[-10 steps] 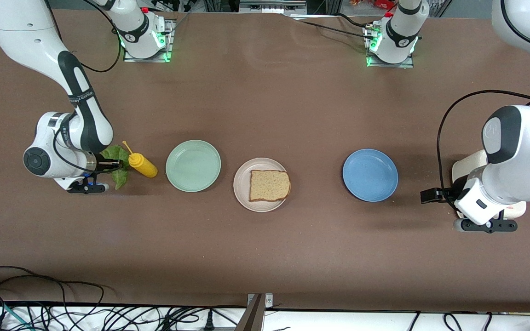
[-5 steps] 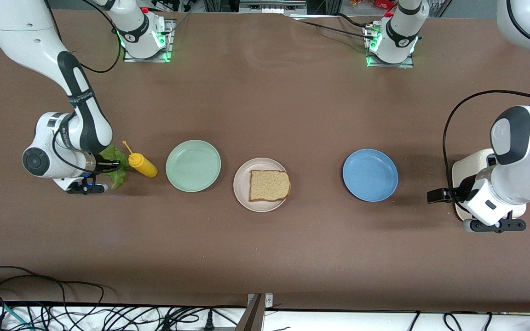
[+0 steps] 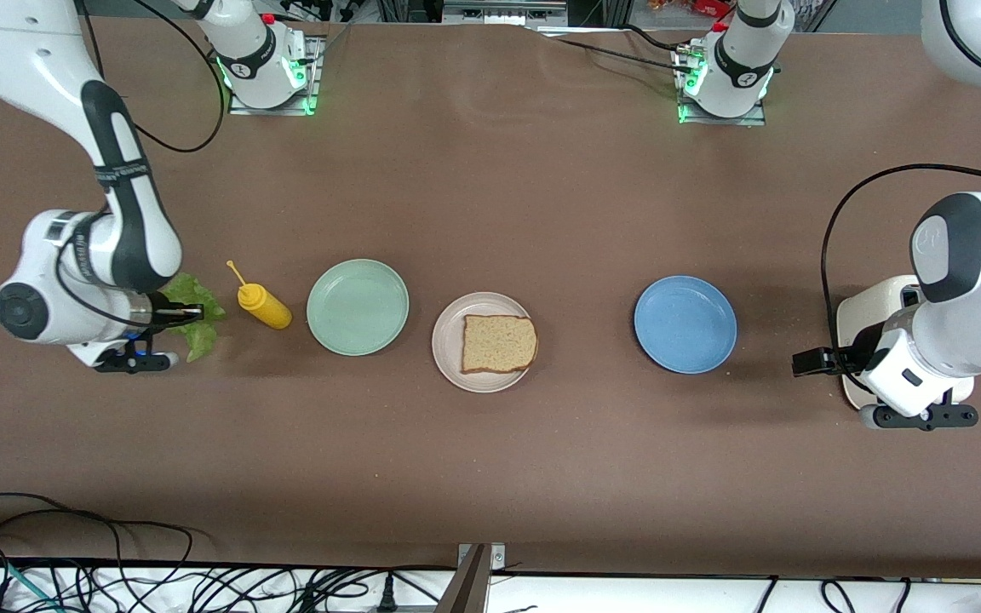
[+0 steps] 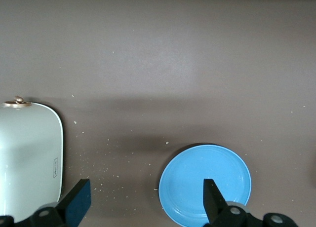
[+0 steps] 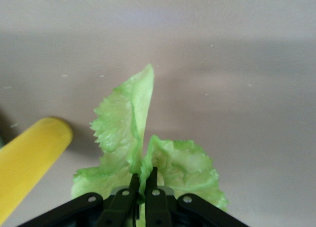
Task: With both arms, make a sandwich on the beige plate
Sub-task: 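Grasp the green lettuce leaf with the right gripper and lift it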
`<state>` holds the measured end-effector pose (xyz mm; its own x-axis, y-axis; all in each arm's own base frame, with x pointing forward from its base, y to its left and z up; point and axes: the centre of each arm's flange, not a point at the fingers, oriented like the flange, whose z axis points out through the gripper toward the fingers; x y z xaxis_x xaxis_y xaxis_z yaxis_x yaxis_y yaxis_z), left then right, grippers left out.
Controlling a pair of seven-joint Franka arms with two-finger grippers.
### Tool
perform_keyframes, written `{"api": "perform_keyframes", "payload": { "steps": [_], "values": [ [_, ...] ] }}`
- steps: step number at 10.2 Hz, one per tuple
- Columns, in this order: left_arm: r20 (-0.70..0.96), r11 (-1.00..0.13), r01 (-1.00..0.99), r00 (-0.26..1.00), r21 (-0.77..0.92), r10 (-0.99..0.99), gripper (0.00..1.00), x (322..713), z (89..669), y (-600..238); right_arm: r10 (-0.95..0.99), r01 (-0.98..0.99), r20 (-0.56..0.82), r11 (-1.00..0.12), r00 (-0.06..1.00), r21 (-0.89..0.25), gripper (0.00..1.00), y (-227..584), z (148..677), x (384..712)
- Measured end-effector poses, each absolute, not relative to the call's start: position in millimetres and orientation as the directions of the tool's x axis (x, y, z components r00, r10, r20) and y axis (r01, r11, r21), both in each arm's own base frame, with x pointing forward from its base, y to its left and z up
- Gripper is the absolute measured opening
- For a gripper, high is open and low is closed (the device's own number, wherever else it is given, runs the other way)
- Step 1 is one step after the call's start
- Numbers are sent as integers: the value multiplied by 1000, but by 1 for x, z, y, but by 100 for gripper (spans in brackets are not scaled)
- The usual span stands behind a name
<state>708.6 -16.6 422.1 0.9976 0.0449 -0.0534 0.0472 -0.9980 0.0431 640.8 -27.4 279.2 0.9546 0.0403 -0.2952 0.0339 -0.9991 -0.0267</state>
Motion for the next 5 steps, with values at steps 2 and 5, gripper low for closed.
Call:
{"api": "perform_keyframes", "payload": {
  "steps": [2,5],
  "values": [
    [-52,-998,47,998,43,45,100,709,423,-17,51,47,-306,-999,951,-21,5,-26,333,654],
    [-52,-998,47,998,43,45,100,709,423,-16,19,18,-321,-1000,947,-6,5,-9,395,664]
  ]
}}
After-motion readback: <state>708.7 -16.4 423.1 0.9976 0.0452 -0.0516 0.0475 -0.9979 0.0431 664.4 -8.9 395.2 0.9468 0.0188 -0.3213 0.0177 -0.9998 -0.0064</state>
